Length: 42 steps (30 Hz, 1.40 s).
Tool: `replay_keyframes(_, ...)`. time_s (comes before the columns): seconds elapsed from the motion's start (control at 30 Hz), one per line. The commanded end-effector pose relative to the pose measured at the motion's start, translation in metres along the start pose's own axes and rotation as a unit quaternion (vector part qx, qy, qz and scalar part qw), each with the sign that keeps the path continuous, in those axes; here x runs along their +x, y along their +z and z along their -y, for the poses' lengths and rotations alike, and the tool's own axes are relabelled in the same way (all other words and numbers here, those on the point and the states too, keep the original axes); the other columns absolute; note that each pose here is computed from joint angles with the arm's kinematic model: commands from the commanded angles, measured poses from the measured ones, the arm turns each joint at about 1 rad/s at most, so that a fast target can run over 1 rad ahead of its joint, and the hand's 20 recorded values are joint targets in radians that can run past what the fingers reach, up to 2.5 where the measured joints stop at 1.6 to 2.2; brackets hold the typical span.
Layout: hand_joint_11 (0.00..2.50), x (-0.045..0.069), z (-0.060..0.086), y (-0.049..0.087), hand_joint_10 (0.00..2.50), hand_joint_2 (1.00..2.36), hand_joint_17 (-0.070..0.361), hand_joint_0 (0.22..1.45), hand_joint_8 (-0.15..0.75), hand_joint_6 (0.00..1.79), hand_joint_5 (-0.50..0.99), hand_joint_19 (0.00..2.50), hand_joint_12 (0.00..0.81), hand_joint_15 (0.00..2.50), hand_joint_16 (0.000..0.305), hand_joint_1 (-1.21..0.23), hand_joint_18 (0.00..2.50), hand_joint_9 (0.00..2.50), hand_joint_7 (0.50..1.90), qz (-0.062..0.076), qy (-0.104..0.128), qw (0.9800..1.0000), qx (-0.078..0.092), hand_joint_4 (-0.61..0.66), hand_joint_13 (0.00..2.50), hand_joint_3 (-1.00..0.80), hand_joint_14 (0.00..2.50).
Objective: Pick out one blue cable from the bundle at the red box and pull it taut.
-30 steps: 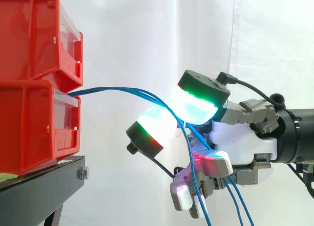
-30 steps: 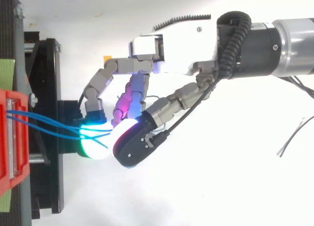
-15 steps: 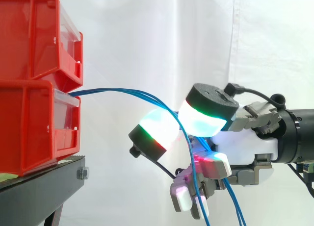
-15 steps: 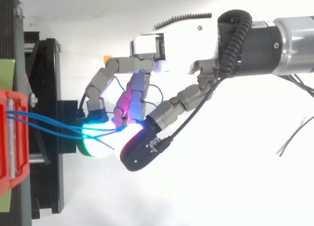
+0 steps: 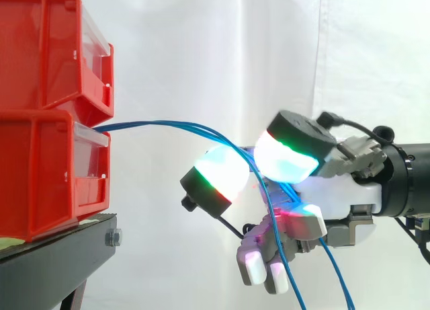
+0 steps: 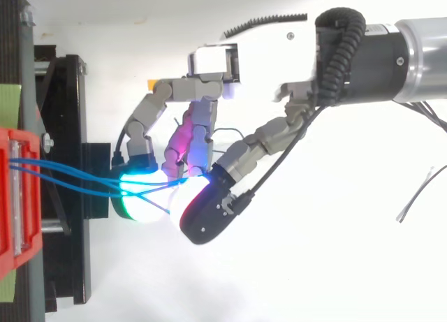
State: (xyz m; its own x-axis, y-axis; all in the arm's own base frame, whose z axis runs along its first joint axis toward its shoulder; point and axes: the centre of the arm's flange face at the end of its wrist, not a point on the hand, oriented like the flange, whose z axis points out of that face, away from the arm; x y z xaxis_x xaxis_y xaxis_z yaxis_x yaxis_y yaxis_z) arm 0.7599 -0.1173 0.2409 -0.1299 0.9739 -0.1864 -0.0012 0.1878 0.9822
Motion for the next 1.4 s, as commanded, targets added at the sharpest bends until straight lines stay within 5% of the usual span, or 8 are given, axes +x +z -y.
replay_keyframes(0.0,0.64,-0.001,-0.001,-0.002,0.02,1.00,0.091,0.54,0.277,0.90,-0.06,0.62,0.243,0.39,0.040,-0.62,0.87,1.40,0.73,-0.002,-0.001,1.0000,0.006,-0.07,0.93,-0.50,0.02)
replay_keyframes(0.4,0.60,-0.003,-0.015,-0.007,0.02,1.00,0.088,0.58,0.272,0.85,-0.06,0.65,0.232,0.39,0.039,-0.49,0.85,1.37,0.80,-0.003,-0.027,0.9996,0.006,-0.08,0.90,-0.50,0.02)
replay_keyframes(0.73,0.60,-0.004,-0.014,-0.009,0.02,1.02,0.088,0.59,0.279,0.85,-0.06,0.66,0.235,0.39,0.039,-0.50,0.82,1.37,0.82,-0.003,-0.029,0.9995,0.014,-0.06,0.87,-0.29,0.02)
replay_keyframes(1.37,0.68,-0.013,-0.012,-0.012,0.03,1.02,0.087,0.61,0.294,0.90,-0.07,0.63,0.228,0.40,0.039,-0.73,0.83,1.37,0.79,0.001,-0.041,0.9990,0.015,-0.02,0.88,-0.32,0.02)
